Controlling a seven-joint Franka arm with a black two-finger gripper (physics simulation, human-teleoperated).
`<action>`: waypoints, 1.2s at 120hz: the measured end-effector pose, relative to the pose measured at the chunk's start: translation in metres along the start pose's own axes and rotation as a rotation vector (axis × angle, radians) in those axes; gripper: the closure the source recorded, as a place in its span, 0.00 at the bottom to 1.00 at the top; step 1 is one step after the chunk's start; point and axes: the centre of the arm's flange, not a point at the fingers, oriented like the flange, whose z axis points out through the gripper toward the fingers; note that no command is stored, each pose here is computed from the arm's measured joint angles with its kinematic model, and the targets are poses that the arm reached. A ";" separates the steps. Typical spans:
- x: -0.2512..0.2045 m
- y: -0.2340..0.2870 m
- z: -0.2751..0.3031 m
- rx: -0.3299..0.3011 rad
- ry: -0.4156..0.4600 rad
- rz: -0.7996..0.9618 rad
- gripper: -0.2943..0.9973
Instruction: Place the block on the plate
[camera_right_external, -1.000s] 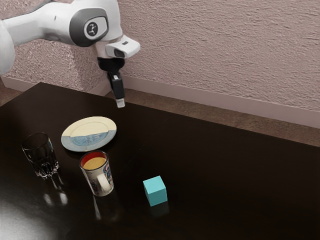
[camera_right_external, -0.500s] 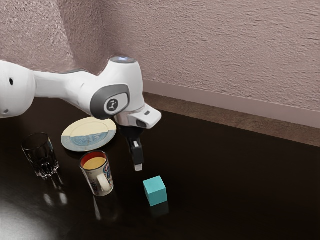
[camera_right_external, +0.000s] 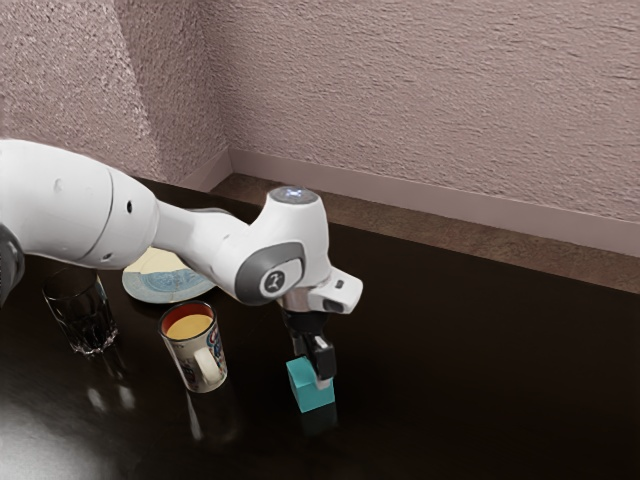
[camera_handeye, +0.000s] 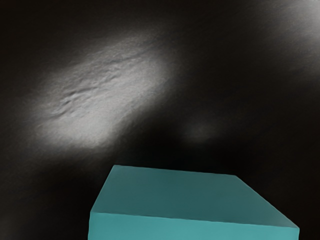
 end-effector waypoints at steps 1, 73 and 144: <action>0.000 0.000 0.001 0.000 0.000 -0.002 0.23; 0.009 0.010 0.035 0.003 0.001 -0.071 0.28; -0.017 -0.011 -0.058 0.040 -0.001 -0.083 0.50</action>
